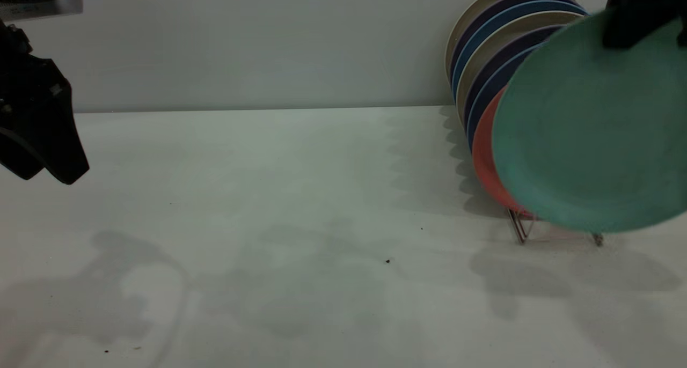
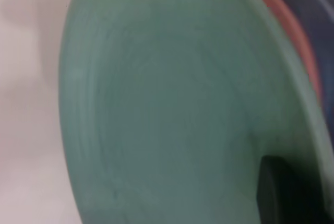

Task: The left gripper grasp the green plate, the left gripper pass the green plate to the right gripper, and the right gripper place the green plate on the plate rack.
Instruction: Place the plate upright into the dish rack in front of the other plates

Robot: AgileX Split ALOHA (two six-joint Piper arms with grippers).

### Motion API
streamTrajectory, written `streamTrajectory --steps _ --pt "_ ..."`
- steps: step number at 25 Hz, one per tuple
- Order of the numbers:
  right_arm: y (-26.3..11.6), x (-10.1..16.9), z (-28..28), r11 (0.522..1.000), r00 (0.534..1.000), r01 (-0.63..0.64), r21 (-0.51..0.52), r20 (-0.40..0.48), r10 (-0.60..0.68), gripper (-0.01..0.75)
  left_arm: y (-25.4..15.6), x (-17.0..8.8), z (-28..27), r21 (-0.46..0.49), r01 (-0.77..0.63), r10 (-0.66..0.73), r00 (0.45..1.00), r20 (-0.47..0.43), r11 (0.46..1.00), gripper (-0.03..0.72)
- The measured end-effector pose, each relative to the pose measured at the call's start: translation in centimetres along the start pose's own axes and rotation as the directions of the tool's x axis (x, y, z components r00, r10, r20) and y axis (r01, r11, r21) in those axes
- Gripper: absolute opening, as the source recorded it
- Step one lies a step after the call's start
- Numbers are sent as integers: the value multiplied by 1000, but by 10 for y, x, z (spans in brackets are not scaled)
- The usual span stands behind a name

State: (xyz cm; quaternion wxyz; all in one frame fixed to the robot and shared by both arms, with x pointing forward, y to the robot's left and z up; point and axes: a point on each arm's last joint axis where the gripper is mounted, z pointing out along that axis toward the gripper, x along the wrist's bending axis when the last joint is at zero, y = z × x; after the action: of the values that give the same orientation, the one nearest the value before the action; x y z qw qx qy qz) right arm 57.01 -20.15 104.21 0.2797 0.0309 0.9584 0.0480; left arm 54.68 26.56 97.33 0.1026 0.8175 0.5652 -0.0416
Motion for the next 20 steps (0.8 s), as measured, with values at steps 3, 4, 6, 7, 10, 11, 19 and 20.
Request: streamTrajectory --steps 3,4,6,7,10,11,19,20 --pt "2 -9 -9 999 999 36 1 2 -36 56 0 0 0 -2 -1 0 1000 -2 1000 569" --pt "3 -12 -12 999 999 44 -4 7 -44 56 0 0 0 -2 -1 0 1000 -2 1000 568" --pt "6 -17 -16 998 998 61 -18 14 -61 56 0 0 0 -2 -1 0 1000 -2 1000 568" --pt "7 -20 -18 998 998 64 -25 21 -63 56 0 0 0 -3 -1 0 1000 -2 1000 568" --pt "10 -31 -19 998 998 60 -33 36 -58 56 0 0 0 -2 -1 1 1000 -3 1000 568" --pt "10 -35 -17 998 998 55 -31 34 -54 56 0 0 0 -2 -1 1 1000 -3 1000 568" --pt "1 -59 -3 1000 999 24 -5 39 -24 56 0 0 0 -2 2 -2 1000 -3 1000 568" --pt "-1 -60 -1 1000 999 19 0 35 -19 56 0 0 0 -2 2 -2 1000 -3 1000 568"
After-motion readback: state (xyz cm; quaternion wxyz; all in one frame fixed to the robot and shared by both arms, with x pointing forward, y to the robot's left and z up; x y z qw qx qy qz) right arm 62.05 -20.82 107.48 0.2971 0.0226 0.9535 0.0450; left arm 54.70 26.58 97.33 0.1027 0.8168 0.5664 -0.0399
